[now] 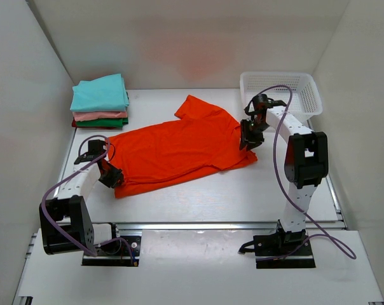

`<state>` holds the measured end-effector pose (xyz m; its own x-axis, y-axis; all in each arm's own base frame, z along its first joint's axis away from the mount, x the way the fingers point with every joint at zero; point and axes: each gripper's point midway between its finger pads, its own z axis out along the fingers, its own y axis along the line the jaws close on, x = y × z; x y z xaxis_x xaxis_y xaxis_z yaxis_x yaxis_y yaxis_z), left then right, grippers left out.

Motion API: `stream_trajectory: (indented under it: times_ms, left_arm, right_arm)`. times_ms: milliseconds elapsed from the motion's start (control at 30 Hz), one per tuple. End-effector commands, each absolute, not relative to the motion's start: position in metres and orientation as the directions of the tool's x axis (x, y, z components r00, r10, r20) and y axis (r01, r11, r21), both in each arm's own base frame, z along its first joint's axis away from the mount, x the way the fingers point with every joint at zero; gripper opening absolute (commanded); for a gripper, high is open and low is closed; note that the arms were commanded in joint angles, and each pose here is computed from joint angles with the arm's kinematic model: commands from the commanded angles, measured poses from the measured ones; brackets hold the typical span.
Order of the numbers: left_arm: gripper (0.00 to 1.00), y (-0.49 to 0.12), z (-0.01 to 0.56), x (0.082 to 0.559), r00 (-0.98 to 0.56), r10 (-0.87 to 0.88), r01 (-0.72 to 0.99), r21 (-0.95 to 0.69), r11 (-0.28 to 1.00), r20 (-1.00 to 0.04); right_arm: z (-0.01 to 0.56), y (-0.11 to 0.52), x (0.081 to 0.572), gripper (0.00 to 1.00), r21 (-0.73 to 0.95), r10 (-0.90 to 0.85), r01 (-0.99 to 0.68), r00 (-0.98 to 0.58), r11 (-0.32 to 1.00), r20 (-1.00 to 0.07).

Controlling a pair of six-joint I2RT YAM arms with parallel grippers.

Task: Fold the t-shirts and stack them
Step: Fold the flattened tshirt in 1/3 of the way

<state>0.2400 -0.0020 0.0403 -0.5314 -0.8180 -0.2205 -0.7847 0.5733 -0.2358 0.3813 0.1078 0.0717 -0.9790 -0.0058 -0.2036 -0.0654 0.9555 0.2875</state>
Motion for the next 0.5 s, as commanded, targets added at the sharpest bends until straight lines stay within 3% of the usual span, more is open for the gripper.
stream_trajectory:
  times_ms: [0, 233, 267, 467]
  left_arm:
    - [0.28, -0.002, 0.048, 0.247, -0.533, -0.809, -0.764, -0.270, 0.587, -0.249]
    - [0.28, -0.003, 0.046, 0.245, -0.534, -0.810, -0.767, -0.265, 0.585, -0.242]
    - [0.28, -0.003, 0.045, 0.244, -0.534, -0.812, -0.770, -0.260, 0.582, -0.237]
    - [0.09, -0.001, 0.050, 0.248, -0.530, -0.811, -0.765, -0.273, 0.583, -0.246]
  right_arm:
    - [0.078, 0.100, 0.382, 0.30, 0.221, -0.041, -0.095, -0.970, 0.971, -0.238]
    - [0.073, 0.091, 0.386, 0.30, 0.187, -0.027, -0.071, -0.973, 0.980, -0.230]
    - [0.072, 0.091, 0.388, 0.22, 0.191, -0.025, -0.071, -0.972, 0.979, -0.234]
    - [0.071, 0.103, 0.389, 0.01, 0.241, -0.036, -0.092, -0.973, 0.966, -0.230]
